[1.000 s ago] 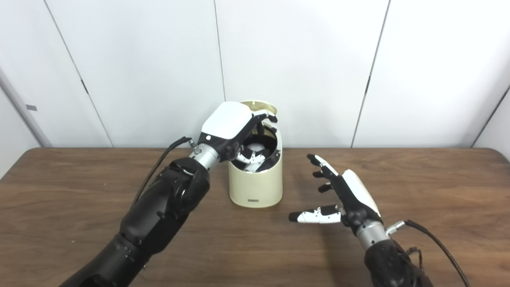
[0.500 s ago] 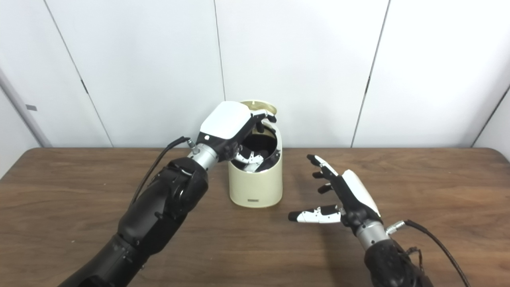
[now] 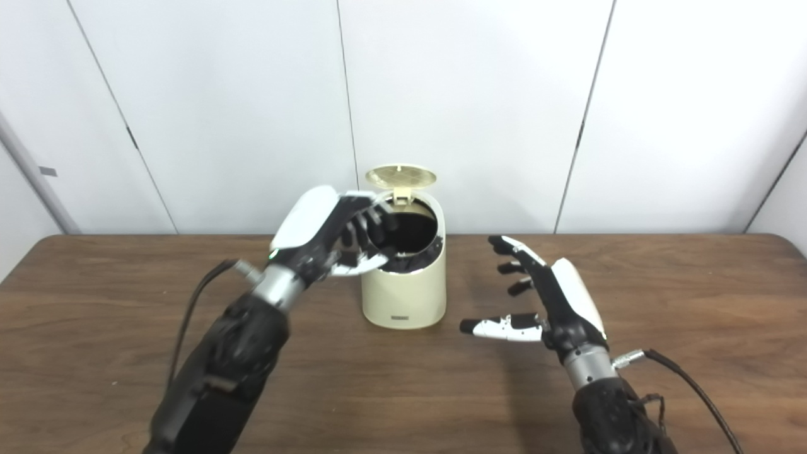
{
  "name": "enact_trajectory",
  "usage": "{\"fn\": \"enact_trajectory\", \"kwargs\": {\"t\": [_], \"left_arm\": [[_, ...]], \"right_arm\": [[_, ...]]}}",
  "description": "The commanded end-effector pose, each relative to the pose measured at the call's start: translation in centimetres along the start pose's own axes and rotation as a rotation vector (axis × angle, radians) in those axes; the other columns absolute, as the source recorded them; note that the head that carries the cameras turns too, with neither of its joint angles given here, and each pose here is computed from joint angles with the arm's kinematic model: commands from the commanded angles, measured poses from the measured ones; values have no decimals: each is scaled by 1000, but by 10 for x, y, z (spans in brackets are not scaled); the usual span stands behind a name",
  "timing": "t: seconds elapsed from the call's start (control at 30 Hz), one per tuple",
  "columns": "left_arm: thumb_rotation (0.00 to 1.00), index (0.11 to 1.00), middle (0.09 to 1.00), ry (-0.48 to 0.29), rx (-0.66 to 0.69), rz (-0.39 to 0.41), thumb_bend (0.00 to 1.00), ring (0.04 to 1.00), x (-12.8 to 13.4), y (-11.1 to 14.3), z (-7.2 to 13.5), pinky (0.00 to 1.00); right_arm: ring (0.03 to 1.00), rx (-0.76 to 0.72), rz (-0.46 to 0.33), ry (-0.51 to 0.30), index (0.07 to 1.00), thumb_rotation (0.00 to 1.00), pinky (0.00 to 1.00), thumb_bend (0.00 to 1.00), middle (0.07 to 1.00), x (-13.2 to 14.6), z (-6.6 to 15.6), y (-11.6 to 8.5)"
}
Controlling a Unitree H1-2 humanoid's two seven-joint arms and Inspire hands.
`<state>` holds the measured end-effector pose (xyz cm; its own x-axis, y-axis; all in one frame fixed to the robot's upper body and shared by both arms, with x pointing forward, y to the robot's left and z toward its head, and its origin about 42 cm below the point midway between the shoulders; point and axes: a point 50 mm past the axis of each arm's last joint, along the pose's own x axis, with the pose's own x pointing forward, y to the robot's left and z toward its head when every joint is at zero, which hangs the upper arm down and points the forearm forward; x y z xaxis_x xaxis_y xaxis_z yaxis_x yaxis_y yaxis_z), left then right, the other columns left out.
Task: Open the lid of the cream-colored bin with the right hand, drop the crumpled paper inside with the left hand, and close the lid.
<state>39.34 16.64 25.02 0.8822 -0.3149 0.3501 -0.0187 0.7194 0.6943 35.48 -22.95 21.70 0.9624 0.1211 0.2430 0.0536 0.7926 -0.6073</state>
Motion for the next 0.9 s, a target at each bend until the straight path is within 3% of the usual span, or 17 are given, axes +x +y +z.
{"fn": "enact_trajectory", "kwargs": {"t": [0.0, 0.23, 0.37, 0.43, 0.57, 0.7, 0.77, 0.87], "left_arm": [[0, 536, 490, -43, -69, 83, 496, 411, -4, 11, 9, 337], [0, 530, 501, 9, -192, 180, 496, 419, -46, 10, -11, 358], [0, 504, 517, 85, -251, 196, 496, 439, -69, 8, -25, 418], [0, 489, 509, 122, -275, 218, 508, 538, -80, 6, -34, 455], [0, 477, 512, 183, -318, 276, 512, 591, -96, 1, -47, 497], [0, 480, 509, 214, -325, 283, 512, 612, -103, -3, -55, 519], [40, 494, 660, 223, -321, 287, 502, 650, -106, -5, -57, 550], [51, 498, 707, 229, -319, 291, 500, 664, -107, -7, -59, 565]], "right_arm": [[752, -2, -56, -98, 811, 254, 603, 678, 830, 13, 16, -15], [780, -16, -59, -106, 830, 288, 618, 670, 838, 24, 20, -25], [794, -15, -51, -131, 835, 256, 656, 672, 852, 32, 28, -31], [804, -32, -33, -152, 840, 260, 681, 682, 859, 37, 34, -35], [817, -75, -4, -183, 843, 288, 691, 713, 864, 49, 47, -40], [842, -124, 30, -205, 876, 391, 722, 736, 906, 62, 58, -45], [850, -139, 49, -222, 890, 464, 729, 718, 915, 68, 65, -46], [872, -157, 80, -232, 913, 574, 734, 696, 938, 72, 71, -47]]}}
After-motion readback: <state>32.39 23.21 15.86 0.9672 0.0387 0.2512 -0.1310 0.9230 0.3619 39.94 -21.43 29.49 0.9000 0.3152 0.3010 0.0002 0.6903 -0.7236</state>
